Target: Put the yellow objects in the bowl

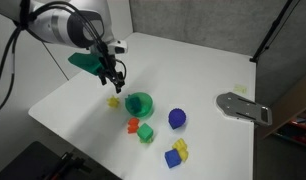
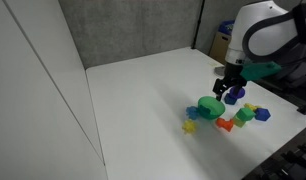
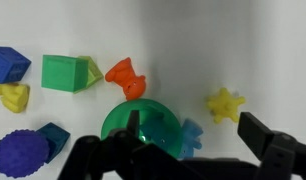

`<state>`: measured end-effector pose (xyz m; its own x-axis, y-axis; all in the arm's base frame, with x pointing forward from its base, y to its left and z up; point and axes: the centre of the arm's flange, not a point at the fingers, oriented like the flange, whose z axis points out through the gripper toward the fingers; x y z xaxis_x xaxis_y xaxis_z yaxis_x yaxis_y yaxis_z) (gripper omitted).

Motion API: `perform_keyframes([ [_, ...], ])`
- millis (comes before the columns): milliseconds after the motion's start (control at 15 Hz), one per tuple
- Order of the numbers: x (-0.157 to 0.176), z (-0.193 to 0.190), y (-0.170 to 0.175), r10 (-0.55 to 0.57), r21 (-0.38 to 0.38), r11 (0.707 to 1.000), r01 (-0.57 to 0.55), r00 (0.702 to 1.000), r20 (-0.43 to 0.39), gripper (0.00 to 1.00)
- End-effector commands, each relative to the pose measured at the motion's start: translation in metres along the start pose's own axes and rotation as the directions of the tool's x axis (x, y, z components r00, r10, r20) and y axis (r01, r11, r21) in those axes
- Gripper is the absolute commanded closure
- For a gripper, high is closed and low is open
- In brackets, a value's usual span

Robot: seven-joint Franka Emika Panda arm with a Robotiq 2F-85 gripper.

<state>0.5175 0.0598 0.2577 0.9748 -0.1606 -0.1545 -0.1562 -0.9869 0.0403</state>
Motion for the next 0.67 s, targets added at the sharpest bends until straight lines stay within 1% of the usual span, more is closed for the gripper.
perform_keyframes([
  [0, -0.001, 0.019, -0.031, 0.011, -0.03, 0.999, -0.011, 1.0, 0.024, 0.0],
  [267, -0.001, 0.044, -0.06, -0.008, -0.035, 0.999, 0.008, 1.0, 0.027, 0.0],
  [400, 0.004, 0.056, -0.072, -0.011, -0.036, 0.999, 0.011, 1.0, 0.014, 0.0],
  [600, 0.015, 0.069, -0.086, -0.001, -0.012, 1.0, 0.001, 1.0, -0.014, 0.0],
])
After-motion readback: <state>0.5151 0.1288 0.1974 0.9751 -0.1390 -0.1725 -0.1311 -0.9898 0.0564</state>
